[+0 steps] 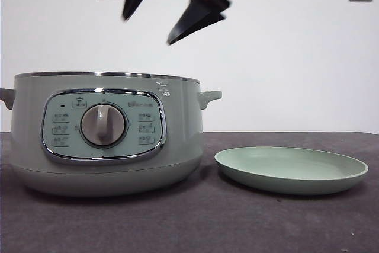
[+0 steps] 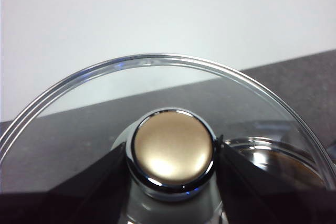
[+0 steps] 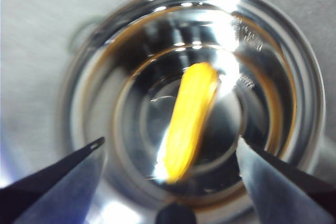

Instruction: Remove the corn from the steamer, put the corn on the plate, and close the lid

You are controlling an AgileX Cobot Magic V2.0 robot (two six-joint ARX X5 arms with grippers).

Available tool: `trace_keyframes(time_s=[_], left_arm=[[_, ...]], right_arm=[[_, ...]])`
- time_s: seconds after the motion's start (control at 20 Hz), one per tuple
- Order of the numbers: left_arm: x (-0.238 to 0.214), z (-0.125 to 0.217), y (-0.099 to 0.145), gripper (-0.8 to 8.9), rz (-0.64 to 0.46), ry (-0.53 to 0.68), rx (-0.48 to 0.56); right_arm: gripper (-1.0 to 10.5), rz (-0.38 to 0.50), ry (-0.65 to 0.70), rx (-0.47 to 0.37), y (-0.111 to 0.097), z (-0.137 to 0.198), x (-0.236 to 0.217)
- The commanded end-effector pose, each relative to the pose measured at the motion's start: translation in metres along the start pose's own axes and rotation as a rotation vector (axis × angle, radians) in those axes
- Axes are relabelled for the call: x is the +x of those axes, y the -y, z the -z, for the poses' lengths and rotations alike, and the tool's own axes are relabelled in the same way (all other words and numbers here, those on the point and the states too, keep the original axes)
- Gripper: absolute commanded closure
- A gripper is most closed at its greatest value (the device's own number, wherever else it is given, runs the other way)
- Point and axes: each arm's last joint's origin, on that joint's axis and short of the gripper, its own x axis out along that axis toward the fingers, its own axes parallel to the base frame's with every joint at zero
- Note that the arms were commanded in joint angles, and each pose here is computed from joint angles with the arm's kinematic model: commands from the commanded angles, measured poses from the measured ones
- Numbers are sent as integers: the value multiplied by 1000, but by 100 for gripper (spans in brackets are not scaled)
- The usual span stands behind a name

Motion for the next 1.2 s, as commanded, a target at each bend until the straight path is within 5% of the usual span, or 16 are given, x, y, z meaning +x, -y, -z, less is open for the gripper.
trace_keyframes(time_s=[0.05,0.8,1.05,1.2], left_arm=[[-16,-6,-7,822,-32,70,-12],[-19,2,-8,822,-45,6,9],[-19,2,-8,822,-42,5,9],[-18,1,-7,822,-41,6,9]], right_arm=[[536,24,-59,-59,-3,-13,28],[589,84,-281,-114,-8,13,144],[955,135,-286,-119,-7,15,150],[958,178,-204,-124,-10,-4,111]])
